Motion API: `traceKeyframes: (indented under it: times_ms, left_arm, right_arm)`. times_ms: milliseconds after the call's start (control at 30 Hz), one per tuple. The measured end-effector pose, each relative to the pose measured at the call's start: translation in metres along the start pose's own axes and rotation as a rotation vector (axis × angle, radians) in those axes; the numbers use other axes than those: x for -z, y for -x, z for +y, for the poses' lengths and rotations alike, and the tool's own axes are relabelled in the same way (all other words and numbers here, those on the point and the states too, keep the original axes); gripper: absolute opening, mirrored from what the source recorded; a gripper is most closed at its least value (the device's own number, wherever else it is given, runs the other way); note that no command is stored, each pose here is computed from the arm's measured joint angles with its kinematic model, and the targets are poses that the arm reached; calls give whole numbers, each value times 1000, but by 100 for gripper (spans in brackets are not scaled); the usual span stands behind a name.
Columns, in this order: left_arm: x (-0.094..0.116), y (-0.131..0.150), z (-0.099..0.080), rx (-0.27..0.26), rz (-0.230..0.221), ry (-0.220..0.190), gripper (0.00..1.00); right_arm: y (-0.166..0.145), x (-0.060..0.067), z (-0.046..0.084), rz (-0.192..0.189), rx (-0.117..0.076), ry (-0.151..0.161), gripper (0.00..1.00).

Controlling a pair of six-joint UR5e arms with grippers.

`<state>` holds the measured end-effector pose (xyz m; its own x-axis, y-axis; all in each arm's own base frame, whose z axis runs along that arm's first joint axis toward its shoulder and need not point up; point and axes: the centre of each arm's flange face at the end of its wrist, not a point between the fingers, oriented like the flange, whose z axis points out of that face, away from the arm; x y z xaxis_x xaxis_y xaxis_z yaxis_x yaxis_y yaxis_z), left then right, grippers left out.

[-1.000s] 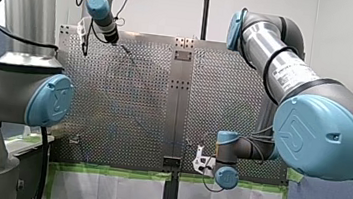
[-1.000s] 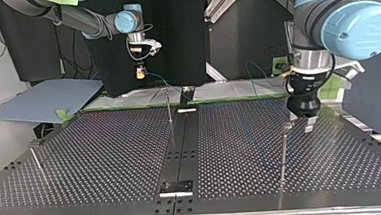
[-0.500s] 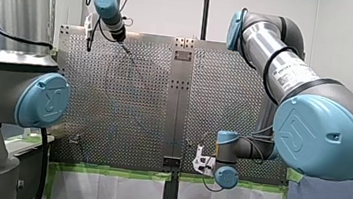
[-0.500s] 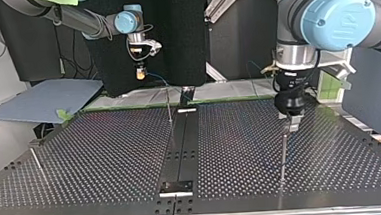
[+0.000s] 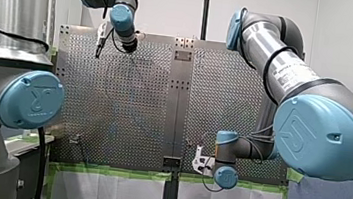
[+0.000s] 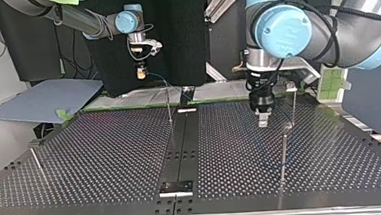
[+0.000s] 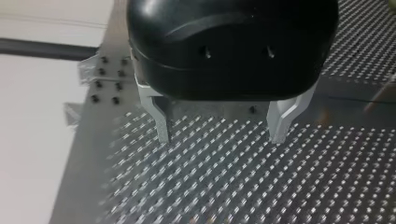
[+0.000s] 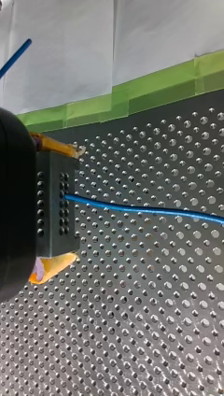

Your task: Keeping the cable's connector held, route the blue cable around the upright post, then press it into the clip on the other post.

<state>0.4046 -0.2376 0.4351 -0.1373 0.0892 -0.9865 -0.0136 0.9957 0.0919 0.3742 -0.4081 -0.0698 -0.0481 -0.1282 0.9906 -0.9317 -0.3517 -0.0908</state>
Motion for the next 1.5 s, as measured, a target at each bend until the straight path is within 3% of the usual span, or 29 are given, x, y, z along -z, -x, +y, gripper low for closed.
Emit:
traceKeyframes:
  times_ms: [133,300,633,833,1100,1300,1500]
  left_arm:
    - [-5,-15,-21,-57,14,-32,100]
    - [-20,-35,-33,-115,35,-44,100]
    - [-59,-57,-43,-151,61,-35,100]
    - [-76,-44,-46,-163,30,-12,100]
    - [-87,-35,-36,-157,1,40,100]
    - [-100,-48,-41,-171,21,28,100]
    - [-119,-68,-41,-215,51,59,100]
  right_arm:
    - [0,0,0,0,3,0,0]
    - [0,0,0,2,6,-1,0]
    - [0,0,-1,5,7,-3,0]
    - [0,0,-1,5,6,-3,0]
    - [0,0,-1,6,4,-3,0]
    - [-1,-1,-1,6,3,-3,0]
    - [0,0,-2,4,5,-4,0]
